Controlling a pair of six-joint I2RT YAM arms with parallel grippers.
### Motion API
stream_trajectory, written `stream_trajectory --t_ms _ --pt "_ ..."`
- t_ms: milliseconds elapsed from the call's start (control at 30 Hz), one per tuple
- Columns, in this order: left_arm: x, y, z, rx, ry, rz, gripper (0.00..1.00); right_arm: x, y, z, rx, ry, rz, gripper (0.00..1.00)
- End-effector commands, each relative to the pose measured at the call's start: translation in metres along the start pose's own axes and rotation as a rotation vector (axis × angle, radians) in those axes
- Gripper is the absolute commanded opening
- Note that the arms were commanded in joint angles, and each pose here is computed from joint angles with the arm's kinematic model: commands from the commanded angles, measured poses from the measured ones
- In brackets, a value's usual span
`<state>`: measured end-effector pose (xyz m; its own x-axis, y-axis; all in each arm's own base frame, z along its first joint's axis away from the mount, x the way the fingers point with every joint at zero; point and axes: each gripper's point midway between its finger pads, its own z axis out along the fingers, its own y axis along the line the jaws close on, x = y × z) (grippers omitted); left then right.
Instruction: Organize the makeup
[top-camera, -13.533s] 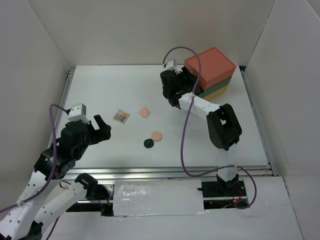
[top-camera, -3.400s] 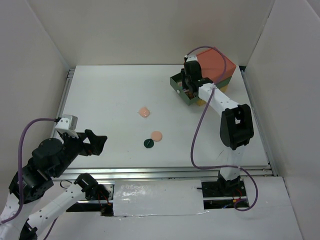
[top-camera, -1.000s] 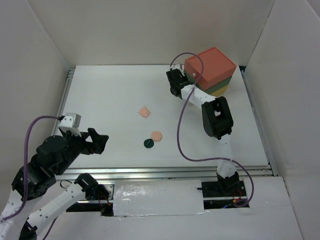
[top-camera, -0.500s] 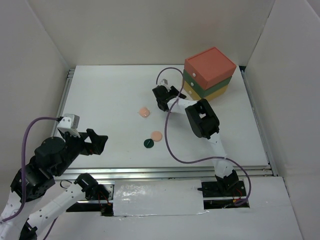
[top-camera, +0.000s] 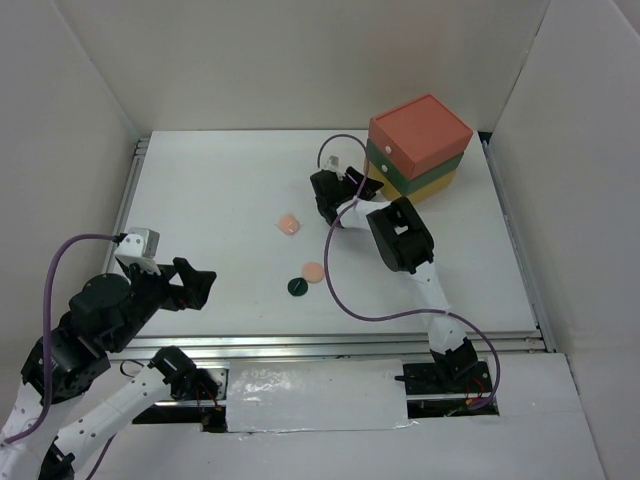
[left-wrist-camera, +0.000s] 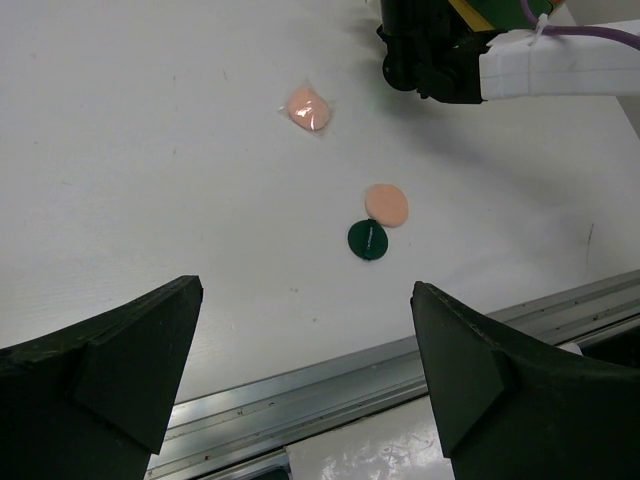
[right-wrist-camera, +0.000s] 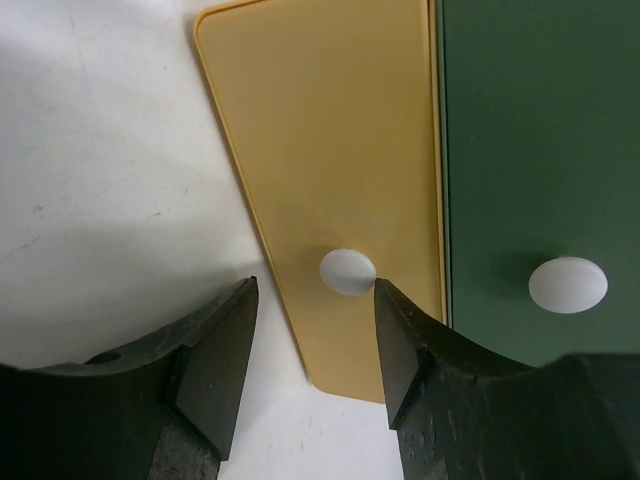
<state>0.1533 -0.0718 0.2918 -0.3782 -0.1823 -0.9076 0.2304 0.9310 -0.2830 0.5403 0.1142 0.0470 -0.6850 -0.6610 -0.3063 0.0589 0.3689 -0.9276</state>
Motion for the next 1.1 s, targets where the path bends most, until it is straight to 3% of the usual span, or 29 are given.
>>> stream_trajectory --t_ms 0,300,500,800,1067 --pt "-0.0082 -0.0061 0.0016 0.028 -0.029 0.008 0.99 -0.0049 -0.0045 0.0099 0.058 0.001 0.049 0.58" --pt "-0.0076 -0.0071 0.0029 0.030 -0.023 0.012 0.99 -0.0101 -0.0122 0.0100 0.071 -0.009 0.073 0.58" --pt "-0.0084 -0.0068 0.0013 0.034 -0.032 0.010 0.99 -0.0088 -0.0097 0.0120 0.066 -0.006 0.065 0.43" --pt "-0.0081 -0.0071 0.0016 0.034 -0.030 0.011 0.99 -0.0030 -0.0065 0.0148 0.062 0.006 0.065 0.41" --pt "-0.0083 -0.0072 0.0012 0.035 -0.031 0.009 0.99 -0.0020 -0.0088 0.0158 0.071 0.009 0.083 0.30"
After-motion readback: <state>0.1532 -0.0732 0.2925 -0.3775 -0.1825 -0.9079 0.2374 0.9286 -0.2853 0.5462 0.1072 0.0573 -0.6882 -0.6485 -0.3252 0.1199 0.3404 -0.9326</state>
